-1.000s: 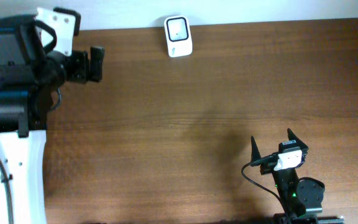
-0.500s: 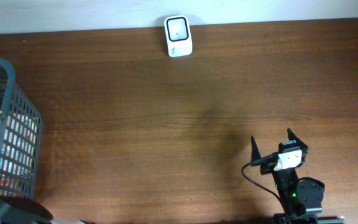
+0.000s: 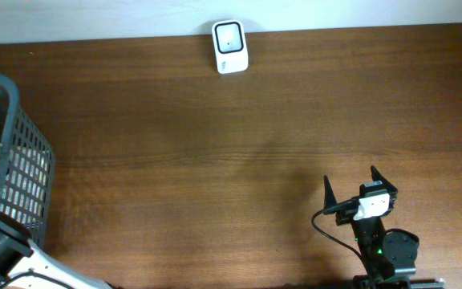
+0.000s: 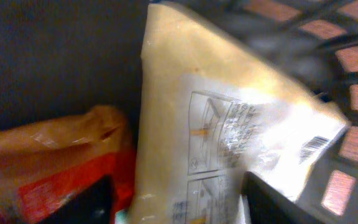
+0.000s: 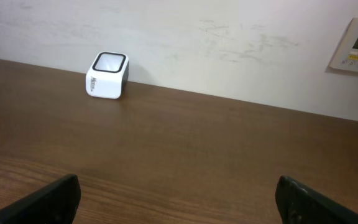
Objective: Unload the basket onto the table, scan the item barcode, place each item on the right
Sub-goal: 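Reach the left gripper into the grey basket and grasp the cream wipes pack, then carry the cream wipes pack to the table center and release it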
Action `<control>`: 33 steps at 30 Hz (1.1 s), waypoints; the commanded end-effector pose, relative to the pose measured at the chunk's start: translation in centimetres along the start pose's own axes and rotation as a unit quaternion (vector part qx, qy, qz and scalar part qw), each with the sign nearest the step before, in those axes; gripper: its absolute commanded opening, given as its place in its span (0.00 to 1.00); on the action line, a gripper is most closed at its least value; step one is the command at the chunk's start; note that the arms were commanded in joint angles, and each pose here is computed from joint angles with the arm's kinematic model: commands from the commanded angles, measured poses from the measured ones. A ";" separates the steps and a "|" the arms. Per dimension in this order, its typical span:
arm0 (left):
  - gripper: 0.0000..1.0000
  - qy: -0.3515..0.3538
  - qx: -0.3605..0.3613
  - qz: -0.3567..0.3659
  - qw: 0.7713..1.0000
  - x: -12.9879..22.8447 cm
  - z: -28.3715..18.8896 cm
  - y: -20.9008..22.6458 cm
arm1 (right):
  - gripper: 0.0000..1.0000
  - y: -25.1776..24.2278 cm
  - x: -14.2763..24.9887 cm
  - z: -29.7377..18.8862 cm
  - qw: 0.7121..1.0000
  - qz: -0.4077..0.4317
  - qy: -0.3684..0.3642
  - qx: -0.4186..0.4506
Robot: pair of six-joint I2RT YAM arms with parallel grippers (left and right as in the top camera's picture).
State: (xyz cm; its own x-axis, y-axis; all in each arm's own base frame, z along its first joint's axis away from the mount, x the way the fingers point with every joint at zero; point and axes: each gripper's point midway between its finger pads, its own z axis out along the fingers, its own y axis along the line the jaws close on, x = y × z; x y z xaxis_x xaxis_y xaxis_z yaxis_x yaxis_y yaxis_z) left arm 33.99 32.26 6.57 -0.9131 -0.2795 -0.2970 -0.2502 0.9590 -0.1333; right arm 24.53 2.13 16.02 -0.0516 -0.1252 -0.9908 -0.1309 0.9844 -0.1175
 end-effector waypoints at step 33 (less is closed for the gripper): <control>0.25 0.146 0.255 0.585 0.756 17.7 3.4 -59.7 | 0.99 0.2 0.2 0.0 1.000 0.005 0.002 -0.003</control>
State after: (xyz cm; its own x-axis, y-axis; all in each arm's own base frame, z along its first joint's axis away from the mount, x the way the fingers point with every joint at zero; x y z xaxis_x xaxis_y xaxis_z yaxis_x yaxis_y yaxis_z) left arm 34.52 -29.11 6.38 -0.5014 0.8224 -0.2688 0.8549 0.4232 -0.3000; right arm 24.53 2.13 16.02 -0.0515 -0.1255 -0.9908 -0.1309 0.9844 -0.1179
